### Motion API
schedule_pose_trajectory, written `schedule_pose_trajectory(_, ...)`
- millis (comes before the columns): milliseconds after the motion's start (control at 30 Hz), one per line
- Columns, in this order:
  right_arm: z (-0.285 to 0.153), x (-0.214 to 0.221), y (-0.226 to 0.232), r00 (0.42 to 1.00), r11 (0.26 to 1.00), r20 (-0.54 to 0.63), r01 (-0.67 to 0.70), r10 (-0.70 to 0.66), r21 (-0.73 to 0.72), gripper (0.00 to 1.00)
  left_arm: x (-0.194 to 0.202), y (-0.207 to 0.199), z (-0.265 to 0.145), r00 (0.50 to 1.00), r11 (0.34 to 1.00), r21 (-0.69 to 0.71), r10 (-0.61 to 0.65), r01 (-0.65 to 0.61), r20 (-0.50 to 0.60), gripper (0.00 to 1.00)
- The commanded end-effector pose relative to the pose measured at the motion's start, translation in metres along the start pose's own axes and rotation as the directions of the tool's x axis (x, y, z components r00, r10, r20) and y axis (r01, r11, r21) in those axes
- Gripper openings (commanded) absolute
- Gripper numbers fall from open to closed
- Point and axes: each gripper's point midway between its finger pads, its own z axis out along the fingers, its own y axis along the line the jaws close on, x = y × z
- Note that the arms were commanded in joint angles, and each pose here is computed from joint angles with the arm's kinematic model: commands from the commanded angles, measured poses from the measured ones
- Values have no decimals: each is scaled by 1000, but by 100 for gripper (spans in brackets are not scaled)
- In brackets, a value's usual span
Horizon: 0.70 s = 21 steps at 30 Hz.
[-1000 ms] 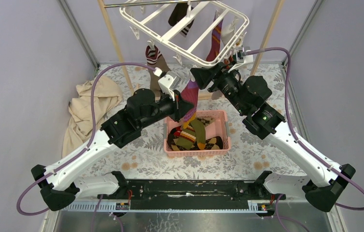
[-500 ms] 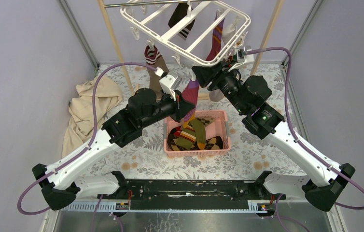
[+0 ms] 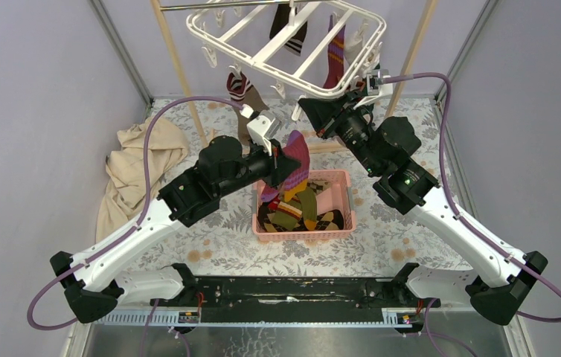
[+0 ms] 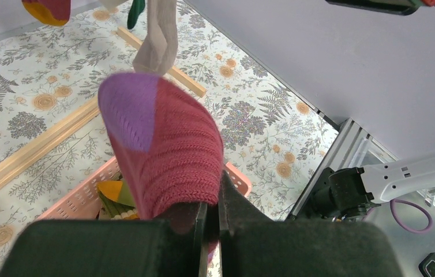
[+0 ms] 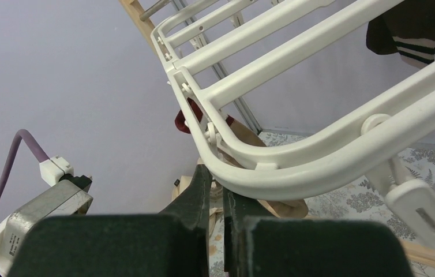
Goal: Remove the socks clipped to the hanger
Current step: Remove the sock from the hanger.
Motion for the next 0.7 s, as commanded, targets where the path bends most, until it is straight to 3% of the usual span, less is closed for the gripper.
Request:
schedule_pose_trajectory(0,-1,-31,17,996,999,87,-8,11,-39,0,-3,-2,-2,1000,1000,12,-2,2,12,5)
schedule_pose_trajectory(100,-1,-29,15,997,999,82,-7,10,-35,4,-1,-2,1,1000,1000,14,-4,4,5,5)
schedule_pose_trajectory(133,-2,-28,15,997,999,78,-7,9,-34,10,1,-1,2,1000,1000,13,-5,5,0,5)
schedule_pose_trajectory(267,-4,-23,14,998,999,60,0,2,-34,49,6,1,7,1000,1000,10,-11,11,3,5)
schedule_pose_trajectory(333,-7,-22,11,998,1000,56,1,1,-27,58,11,3,10,1000,1000,6,-16,16,-6,5)
schedule_pose_trajectory(667,-41,-8,1,1000,1000,-13,23,-23,-7,76,36,14,25,999,999,-15,-41,41,-25,4)
